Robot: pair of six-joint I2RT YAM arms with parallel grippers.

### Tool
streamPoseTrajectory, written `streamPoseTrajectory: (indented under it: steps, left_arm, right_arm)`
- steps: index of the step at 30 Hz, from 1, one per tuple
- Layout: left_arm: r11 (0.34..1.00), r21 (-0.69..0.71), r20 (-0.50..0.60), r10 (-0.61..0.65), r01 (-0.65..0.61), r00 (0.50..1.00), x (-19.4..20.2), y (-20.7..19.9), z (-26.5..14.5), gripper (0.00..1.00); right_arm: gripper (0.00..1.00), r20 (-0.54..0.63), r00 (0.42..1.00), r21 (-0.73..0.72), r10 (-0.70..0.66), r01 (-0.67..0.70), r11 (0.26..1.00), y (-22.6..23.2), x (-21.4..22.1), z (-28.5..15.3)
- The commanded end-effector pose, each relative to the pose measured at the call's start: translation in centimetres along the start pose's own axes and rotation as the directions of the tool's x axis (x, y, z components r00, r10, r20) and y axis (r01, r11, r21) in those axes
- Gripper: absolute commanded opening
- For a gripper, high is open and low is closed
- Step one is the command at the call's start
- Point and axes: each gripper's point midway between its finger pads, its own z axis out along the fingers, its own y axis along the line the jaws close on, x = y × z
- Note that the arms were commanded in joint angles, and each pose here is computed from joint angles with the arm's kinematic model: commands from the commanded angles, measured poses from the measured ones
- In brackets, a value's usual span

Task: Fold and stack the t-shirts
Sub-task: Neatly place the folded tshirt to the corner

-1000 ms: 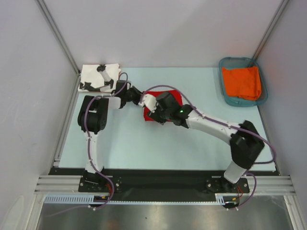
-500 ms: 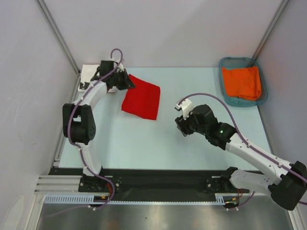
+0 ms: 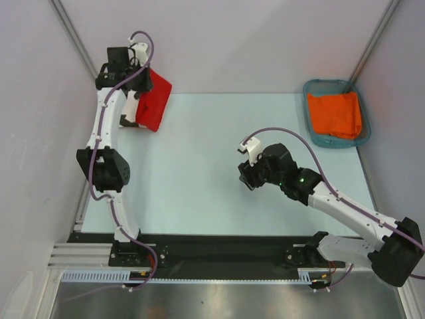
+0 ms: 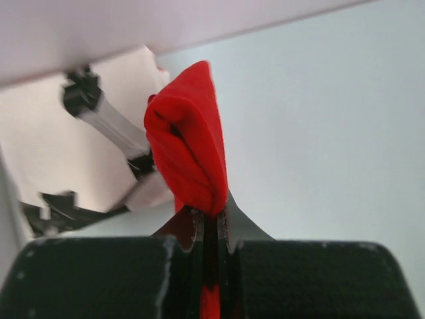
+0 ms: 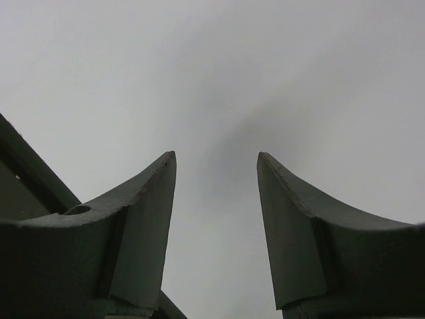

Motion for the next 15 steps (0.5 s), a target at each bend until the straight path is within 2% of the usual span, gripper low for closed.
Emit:
streamPoseTrajectory:
  steps: [1, 4, 5, 15]
  left_arm:
    - [0.985, -0.064, 0.024, 0.16, -0.158, 0.987, -2.9, 1.1, -2.4, 0.0]
    - [0.98, -0.092, 0.069, 0.184, -0.177, 0.981, -4.2, 1.4, -3.0, 0.0]
    - [0.98, -0.116, 0.077, 0.173, -0.164, 0.982, -4.4, 2.8, -3.4, 0.0]
    - [0.988, -0.088, 0.155, 0.138, -0.125, 0.978, -6.1, 3.6, -3.1, 0.0]
  right_arm:
    - [0.56, 0.073, 0.997, -0.03, -0.005, 0.007, 1.0, 0.3, -3.2, 0.3]
    - [0.56, 0.062, 0.998, -0.047, -0.017, 0.02, 0.999, 0.4, -3.4, 0.9]
    - [0.56, 0.05, 0.999, -0.05, -0.017, 0.019, 0.999, 0.4, -3.2, 1.2]
    - [0.56, 0.029, 0.999, -0.074, -0.017, 0.019, 0.997, 0.6, -2.9, 2.6]
